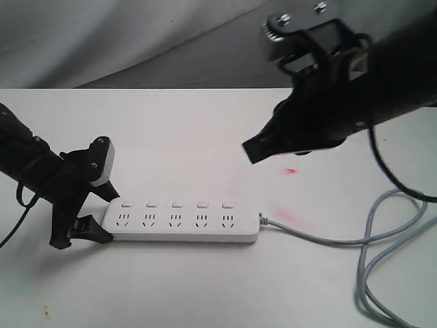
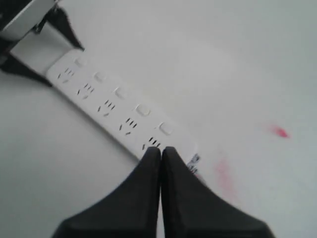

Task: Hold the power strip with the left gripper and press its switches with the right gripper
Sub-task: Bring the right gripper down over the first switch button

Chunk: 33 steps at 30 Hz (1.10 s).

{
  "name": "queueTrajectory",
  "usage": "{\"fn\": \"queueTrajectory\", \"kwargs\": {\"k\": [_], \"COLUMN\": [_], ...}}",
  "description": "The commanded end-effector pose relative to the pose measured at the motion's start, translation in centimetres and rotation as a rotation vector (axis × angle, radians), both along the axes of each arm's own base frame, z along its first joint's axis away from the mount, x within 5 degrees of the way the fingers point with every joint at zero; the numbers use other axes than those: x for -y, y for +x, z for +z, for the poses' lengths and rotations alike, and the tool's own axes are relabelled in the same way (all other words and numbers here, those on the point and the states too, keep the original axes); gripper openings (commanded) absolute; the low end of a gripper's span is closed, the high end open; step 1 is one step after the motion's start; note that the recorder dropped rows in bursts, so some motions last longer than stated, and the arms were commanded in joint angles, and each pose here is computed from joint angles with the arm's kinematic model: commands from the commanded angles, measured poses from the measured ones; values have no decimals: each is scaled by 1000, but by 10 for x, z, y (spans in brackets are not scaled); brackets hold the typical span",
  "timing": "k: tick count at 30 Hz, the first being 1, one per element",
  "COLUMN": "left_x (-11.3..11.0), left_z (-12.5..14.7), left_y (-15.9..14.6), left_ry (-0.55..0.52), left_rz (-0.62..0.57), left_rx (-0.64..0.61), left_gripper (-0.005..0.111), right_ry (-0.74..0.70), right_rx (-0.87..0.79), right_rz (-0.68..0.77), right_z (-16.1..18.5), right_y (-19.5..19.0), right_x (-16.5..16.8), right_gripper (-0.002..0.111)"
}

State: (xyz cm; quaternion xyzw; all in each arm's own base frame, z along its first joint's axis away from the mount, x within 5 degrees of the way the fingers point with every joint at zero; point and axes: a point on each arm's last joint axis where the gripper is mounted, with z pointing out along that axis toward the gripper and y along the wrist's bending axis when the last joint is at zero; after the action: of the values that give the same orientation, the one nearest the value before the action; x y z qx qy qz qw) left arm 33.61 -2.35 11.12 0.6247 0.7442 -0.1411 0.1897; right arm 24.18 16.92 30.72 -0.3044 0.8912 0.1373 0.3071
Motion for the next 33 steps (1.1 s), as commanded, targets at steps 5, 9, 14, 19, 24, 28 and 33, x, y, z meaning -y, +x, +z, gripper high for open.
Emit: {"fn": "queueTrajectory", "kwargs": {"k": [5,9,14,19,24,28,33], "left_x": [2,2,2,2,2,2,2], "left_z": [0,0,0,0,0,0,0], "left_y": [1,1,1,1,1,1,1], "left_ry": [-2,-2,-2,-2,-2,-2,-2], "left_rz": [-8,-8,-8,-8,-8,-8,-8], "left_rx": [-2,-2,-2,-2,-2,-2,-2], "left_gripper": [40,40,40,40,40,40,40], "right_ry": [-107,-106,-132,-133,-113,-119,-122], "right_rx": [-107,-124,-132,-88,-35,-1,30], "right_rz": [340,448,523,525,511,577,618], "right_z": [-13,-33,-61,-82,-87,-87,-86], "right_y": [57,87,107,115,117,110,103], "right_x": [-59,-86,-103,-115,-126,-136,-145], "right_gripper": [0,0,0,0,0,2,21]}}
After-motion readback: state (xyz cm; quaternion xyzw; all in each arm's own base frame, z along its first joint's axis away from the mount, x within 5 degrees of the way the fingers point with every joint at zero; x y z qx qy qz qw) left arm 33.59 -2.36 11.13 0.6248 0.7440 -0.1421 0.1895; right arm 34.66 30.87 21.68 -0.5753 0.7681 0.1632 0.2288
